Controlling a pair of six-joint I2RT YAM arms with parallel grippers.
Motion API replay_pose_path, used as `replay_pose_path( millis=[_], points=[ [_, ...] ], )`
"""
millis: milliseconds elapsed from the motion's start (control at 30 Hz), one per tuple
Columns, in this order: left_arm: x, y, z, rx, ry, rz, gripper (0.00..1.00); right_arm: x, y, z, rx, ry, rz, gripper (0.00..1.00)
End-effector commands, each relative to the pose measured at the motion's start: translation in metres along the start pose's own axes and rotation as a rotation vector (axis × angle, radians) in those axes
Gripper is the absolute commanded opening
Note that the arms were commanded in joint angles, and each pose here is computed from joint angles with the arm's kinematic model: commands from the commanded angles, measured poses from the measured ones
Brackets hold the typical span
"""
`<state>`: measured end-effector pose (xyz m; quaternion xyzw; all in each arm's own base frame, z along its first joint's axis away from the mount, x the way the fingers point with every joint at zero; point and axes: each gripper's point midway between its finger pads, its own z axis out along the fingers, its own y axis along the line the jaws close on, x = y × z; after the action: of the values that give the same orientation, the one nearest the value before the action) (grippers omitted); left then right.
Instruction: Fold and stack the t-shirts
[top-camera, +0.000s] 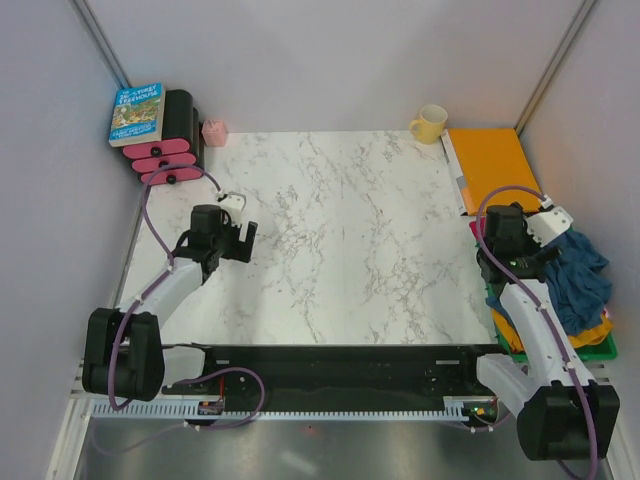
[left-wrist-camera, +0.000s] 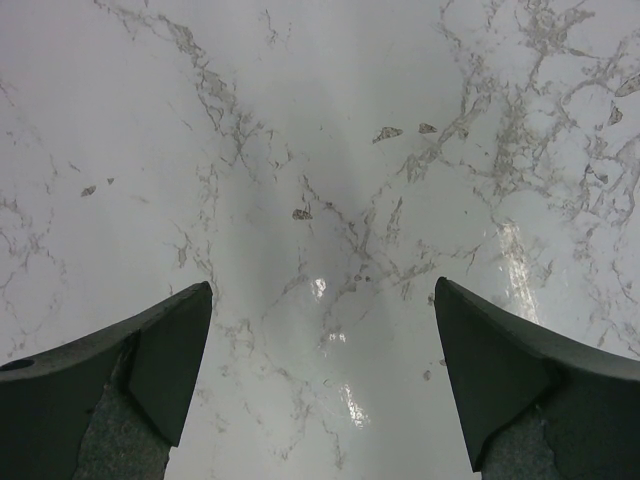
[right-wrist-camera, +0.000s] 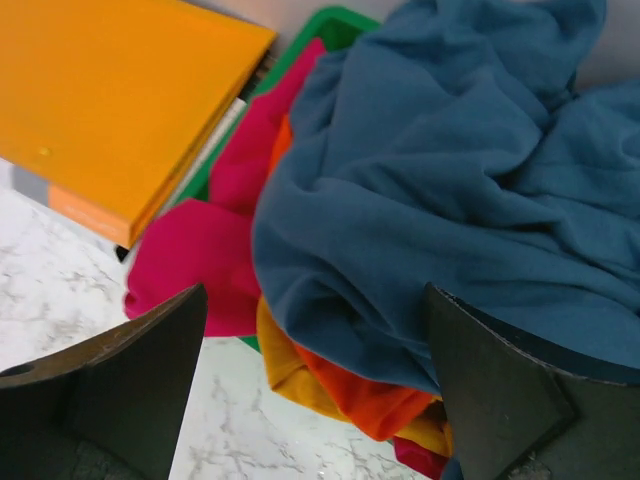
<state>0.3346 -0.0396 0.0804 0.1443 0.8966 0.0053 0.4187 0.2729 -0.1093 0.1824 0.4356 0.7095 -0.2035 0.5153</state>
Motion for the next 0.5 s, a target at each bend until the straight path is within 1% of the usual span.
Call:
replay_pose_path(
  millis=[0, 133, 200, 233, 300, 333, 400, 433, 467],
  points=[
    [-0.013, 0.001, 0.000, 0.007, -0.040, 0.010, 0.99, 0.022, -0.013, 0.008, 0.038, 0.074, 0.001, 0.96],
    [-0.016, 0.000, 0.000, 0.011, -0.045, 0.005, 0.99, 0.029, -0.018, 0.016, 0.069, 0.101, 0.000, 0.95],
    [-0.016, 0.001, 0.000, 0.008, -0.045, 0.006, 0.99, 0.031, -0.019, 0.019, 0.077, 0.108, -0.002, 0.91],
    [-0.017, 0.001, 0.000, 0.011, -0.045, 0.006, 0.99, 0.032, -0.019, 0.019, 0.078, 0.109, -0.001, 0.83],
    [-0.014, 0.000, 0.001, 0.012, -0.038, 0.006, 0.99, 0.034, -0.018, 0.019, 0.074, 0.113, 0.001, 0.76],
    [-0.014, 0.000, 0.001, 0.015, -0.038, 0.006, 0.99, 0.034, -0.019, 0.019, 0.075, 0.112, 0.003, 0.68],
    [-0.014, 0.000, 0.002, 0.015, -0.035, 0.006, 0.99, 0.034, -0.019, 0.018, 0.062, 0.103, 0.019, 0.59],
    [-0.013, 0.000, 0.002, 0.015, -0.034, 0.004, 0.99, 0.035, -0.018, 0.017, 0.048, 0.105, 0.015, 0.45],
    [-0.015, 0.000, 0.002, 0.014, -0.036, 0.003, 0.99, 0.031, -0.014, 0.017, 0.029, 0.096, 0.026, 0.37]
  ],
)
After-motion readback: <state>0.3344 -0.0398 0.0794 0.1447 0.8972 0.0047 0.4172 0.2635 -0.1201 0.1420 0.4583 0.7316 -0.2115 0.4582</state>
